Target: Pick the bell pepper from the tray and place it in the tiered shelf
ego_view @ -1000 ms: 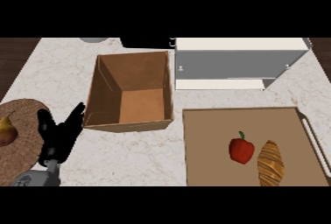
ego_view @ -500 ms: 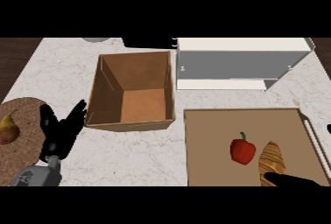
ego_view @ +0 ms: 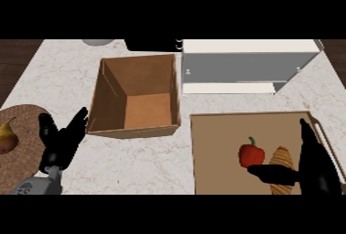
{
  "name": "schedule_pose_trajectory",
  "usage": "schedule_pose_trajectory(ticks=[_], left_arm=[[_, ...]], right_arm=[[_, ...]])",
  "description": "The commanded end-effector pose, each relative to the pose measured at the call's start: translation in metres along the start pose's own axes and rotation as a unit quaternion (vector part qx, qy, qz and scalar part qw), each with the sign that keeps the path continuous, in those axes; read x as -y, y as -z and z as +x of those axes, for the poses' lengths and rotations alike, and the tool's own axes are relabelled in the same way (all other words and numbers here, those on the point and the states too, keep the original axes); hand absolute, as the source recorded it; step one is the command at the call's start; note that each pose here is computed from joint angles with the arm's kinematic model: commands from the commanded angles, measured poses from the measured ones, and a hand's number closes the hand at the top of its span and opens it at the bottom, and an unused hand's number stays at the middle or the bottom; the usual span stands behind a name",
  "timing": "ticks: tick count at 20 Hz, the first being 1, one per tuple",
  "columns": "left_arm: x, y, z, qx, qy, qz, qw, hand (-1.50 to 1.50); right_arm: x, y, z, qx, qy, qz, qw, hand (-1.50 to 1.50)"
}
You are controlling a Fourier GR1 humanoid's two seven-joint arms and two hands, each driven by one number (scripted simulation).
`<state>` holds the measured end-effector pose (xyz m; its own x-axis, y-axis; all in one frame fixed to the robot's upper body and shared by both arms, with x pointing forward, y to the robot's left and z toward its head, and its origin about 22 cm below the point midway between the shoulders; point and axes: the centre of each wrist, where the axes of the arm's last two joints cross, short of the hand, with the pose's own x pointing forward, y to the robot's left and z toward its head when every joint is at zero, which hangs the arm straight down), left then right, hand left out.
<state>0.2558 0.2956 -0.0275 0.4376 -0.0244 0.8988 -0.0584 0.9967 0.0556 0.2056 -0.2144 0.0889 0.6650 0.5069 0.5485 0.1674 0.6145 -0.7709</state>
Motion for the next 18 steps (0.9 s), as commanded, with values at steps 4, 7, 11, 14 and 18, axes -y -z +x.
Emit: schedule_pose_trajectory(ticks=[4, 7, 11, 14, 18], left_arm=[[0.01, -0.008, -0.011, -0.006, -0.004, 0.002, 1.0, 0.0], [-0.004, -0.007, -0.011, 0.0, -0.001, 0.009, 1.0, 0.0], [0.004, 0.0, 0.0, -0.002, -0.001, 0.012, 0.9999, 0.0], [0.021, -0.004, -0.015, 0.008, -0.006, 0.015, 0.9998, 0.0], [0.002, -0.01, -0.007, -0.007, -0.006, 0.012, 0.9999, 0.0]], right_arm=[[-0.019, 0.003, 0.024, -0.116, -0.036, -0.012, 0.993, -1.5], [-0.039, -0.003, 0.032, -0.121, -0.031, -0.015, 0.992, -1.5], [-0.062, -0.005, 0.038, -0.12, -0.041, -0.02, 0.992, -1.5], [-0.064, 0.006, 0.034, -0.136, -0.055, -0.015, 0.989, -1.5], [-0.066, 0.016, 0.036, -0.147, -0.07, -0.029, 0.986, -1.5]])
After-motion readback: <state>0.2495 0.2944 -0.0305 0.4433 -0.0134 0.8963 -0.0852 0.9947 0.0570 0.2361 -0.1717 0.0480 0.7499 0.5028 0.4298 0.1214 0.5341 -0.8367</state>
